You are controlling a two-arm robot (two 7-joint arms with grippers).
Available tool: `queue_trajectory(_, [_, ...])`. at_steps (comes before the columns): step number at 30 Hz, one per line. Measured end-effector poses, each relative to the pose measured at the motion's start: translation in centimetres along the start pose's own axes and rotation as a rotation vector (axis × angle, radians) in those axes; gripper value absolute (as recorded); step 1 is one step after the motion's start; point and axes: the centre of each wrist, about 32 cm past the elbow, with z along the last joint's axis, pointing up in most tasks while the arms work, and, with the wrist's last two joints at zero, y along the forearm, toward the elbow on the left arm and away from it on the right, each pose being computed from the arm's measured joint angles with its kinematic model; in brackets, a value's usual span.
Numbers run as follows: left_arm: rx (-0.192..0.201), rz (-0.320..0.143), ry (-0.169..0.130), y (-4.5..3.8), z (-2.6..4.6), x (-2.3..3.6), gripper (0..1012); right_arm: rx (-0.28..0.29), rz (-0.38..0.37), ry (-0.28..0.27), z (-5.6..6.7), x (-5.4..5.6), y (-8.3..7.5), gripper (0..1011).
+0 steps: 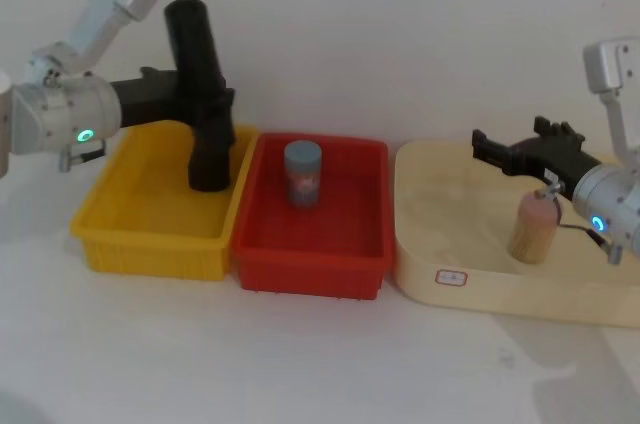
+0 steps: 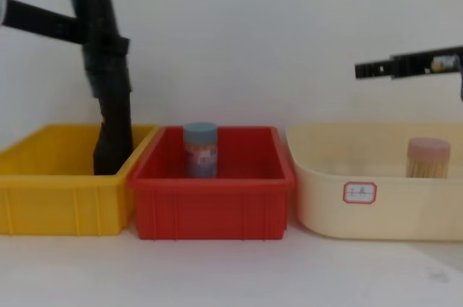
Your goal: Pick up the garbage bag with the one hand and transfer it to the other hand.
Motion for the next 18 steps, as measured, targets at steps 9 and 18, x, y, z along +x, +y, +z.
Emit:
queue_trajectory(9, [-0.029,-0.140,-0.055,-2.78,1.55,-0.75,436,0.089,0.104,-0.001,1.6,0.6,-0.2,1001])
queue_trajectory(18, [-0.043,-0.235,-0.115,-5.30,2.80,-1.73,436,0.162,0.227,0.005,2.9,1.4,0.1,1001])
